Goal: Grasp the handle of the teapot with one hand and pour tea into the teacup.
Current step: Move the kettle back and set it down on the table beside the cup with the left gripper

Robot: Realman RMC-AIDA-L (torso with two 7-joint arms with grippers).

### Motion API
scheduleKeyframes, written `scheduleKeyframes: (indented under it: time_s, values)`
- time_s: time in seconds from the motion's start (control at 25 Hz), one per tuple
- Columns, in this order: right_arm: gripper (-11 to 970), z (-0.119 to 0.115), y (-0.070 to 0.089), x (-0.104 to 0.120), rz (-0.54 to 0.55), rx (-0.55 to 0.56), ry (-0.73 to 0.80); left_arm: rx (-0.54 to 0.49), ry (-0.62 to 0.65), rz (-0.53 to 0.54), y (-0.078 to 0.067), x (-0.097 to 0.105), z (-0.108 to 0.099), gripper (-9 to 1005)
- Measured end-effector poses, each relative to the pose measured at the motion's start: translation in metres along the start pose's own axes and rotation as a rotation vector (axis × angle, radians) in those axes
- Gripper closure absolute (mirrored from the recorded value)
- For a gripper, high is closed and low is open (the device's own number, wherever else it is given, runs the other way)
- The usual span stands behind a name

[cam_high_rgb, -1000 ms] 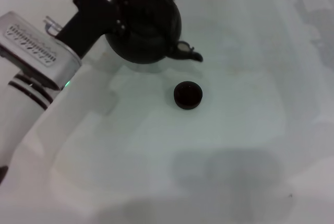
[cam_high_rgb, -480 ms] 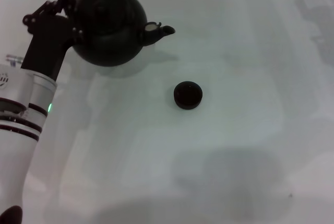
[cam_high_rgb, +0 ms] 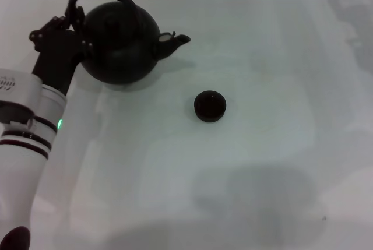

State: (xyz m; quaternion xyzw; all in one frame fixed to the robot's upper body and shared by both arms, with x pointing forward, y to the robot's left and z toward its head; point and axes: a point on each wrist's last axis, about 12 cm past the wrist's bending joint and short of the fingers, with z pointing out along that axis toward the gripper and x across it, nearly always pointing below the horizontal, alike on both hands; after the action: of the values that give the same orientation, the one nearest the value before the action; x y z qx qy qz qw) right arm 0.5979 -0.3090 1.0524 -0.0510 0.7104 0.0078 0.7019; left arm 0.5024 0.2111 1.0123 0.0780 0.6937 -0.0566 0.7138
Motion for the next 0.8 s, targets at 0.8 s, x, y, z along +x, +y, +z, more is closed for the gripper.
scheduleKeyframes:
  time_s: [0.8]
  values:
    - [131,0.000,0.000,0.000,0.002,0.001,0.001,0.045,0.101,0.028,-0.001,0.008,0.011,878]
